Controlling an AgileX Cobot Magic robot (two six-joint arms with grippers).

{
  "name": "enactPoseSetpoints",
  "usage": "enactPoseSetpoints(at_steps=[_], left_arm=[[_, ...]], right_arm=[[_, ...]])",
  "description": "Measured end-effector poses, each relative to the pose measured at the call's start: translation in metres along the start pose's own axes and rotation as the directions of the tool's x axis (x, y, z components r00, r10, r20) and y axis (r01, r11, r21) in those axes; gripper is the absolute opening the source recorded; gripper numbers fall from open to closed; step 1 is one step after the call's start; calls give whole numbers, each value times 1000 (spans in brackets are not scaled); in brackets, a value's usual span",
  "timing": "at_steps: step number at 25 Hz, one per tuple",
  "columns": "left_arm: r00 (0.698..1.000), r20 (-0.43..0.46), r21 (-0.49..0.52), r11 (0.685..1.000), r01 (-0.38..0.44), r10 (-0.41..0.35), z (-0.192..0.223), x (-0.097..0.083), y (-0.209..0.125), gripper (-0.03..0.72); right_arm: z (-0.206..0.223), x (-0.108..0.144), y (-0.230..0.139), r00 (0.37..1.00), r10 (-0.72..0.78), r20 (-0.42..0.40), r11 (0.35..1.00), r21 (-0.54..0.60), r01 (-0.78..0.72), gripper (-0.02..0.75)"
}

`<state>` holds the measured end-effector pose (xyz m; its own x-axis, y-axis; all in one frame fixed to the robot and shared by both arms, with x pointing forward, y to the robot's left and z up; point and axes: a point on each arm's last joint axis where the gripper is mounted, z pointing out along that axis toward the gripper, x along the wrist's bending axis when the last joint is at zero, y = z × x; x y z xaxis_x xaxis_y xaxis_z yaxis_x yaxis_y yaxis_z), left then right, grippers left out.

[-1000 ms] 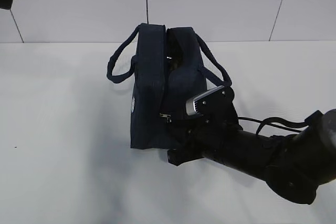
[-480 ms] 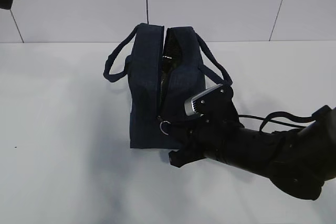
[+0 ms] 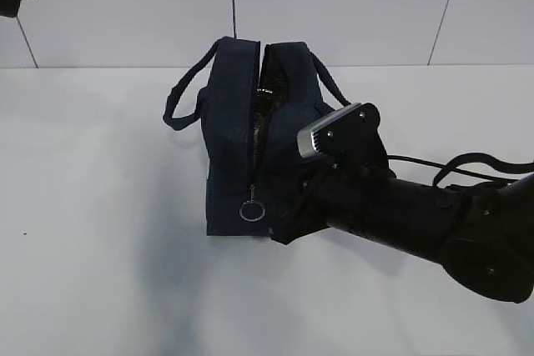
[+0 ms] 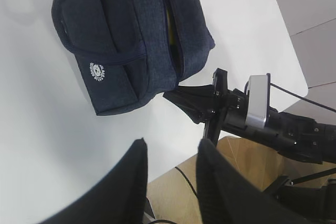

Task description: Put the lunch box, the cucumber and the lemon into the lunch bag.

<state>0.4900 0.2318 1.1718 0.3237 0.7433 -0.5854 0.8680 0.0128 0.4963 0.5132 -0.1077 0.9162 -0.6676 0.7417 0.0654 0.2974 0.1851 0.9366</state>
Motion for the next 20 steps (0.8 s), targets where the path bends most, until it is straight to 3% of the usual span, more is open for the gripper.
enactPoseSetpoints(at_steps=[13, 17, 20], left_arm=[[1000, 0, 0, 1000, 0, 0, 0, 0, 0, 228], [1000, 0, 0, 1000, 0, 0, 0, 0, 0, 228], [1000, 0, 0, 1000, 0, 0, 0, 0, 0, 228]], right_arm=[[1, -1, -18, 1000, -23, 4, 988, 152, 22, 10], [5, 2, -28, 997, -61, -43, 981, 181, 68, 66], [6, 3, -33, 994, -83, -72, 976, 197, 96, 167]])
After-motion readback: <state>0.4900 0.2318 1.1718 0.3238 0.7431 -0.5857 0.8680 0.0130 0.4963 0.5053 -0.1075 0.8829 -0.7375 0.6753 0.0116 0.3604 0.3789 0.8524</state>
